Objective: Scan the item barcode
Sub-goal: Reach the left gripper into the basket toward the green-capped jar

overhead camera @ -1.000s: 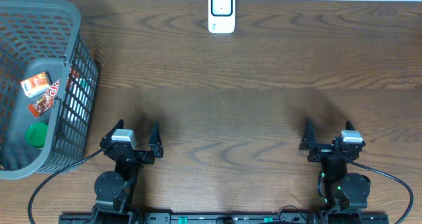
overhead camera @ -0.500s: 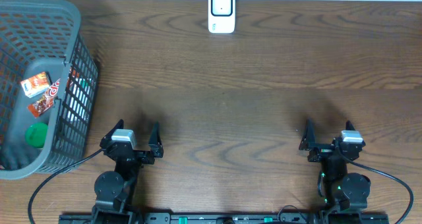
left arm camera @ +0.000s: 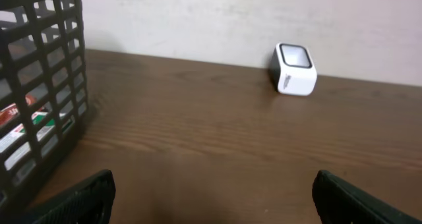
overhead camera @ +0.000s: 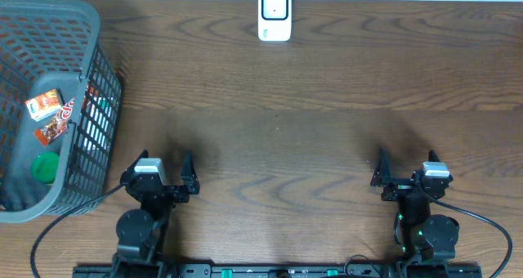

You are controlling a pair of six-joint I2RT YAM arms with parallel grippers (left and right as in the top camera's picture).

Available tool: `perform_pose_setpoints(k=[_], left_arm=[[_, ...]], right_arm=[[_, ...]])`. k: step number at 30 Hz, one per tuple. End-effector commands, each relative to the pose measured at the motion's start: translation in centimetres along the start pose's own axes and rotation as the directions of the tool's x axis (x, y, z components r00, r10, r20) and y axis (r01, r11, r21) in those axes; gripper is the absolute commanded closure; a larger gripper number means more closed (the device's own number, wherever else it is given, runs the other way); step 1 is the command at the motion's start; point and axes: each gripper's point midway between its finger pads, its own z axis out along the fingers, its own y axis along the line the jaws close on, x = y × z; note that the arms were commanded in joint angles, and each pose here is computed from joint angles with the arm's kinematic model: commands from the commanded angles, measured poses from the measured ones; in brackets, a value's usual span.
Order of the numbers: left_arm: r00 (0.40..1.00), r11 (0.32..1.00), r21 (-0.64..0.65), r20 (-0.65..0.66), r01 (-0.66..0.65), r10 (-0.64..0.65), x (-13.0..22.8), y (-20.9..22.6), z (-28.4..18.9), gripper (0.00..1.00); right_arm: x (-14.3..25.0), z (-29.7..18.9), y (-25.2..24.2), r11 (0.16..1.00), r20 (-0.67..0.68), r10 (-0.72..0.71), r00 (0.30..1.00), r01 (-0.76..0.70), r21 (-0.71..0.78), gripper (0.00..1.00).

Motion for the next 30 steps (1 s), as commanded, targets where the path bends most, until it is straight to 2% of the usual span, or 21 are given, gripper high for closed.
perform_pose_setpoints(k=[1,7,14,18,22,27,29,30], left_arm=[[0.999,1.0,-0.012,0.051,0.003,-0.002,-5.6,-0.5,-0.5,0.04],[0.999,0.982,0.187,-0.04,0.002,0.005,-14.6,-5.7,1.8,0.04],[0.97,0.987,0.156,-0.23,-0.044,0.08,-23.5,-6.7,3.2,0.04],[0.96,0.999,-0.049,-0.28,0.003,-0.017,-28.1,-2.8,2.9,0.04],[0.973,0.983,-0.183,-0.227,0.0,-0.042,-32.3,0.9,2.0,0.04],[0.968,0.96,-0.28,-0.245,-0.009,-0.063,-32.0,3.3,0.5,0.04],[0.967,0.919,-0.395,-0.229,0.011,-0.11,-32.0,5.5,-0.1,0.04],[0.963,0.832,-0.551,-0.181,0.068,-0.199,-31.7,8.7,-1.1,0.04]], right_arm=[[0.0,0.0,-0.3,1.0,0.003,-0.012,1.0,0.012,0.014,0.01],[0.0,0.0,-0.3,1.0,0.003,-0.012,1.0,0.012,0.013,0.01],[0.0,0.0,-0.3,1.0,0.003,-0.012,1.0,0.012,0.014,0.01],[0.0,0.0,-0.3,1.0,0.003,-0.012,1.0,0.012,0.013,0.01],[0.0,0.0,-0.3,1.0,0.003,-0.012,1.0,0.012,0.013,0.01],[0.0,0.0,-0.3,1.0,0.003,-0.012,1.0,0.012,0.013,0.01],[0.0,0.0,-0.3,1.0,0.003,-0.012,1.0,0.012,0.013,0.01],[0.0,0.0,-0.3,1.0,0.003,-0.012,1.0,0.012,0.013,0.01]])
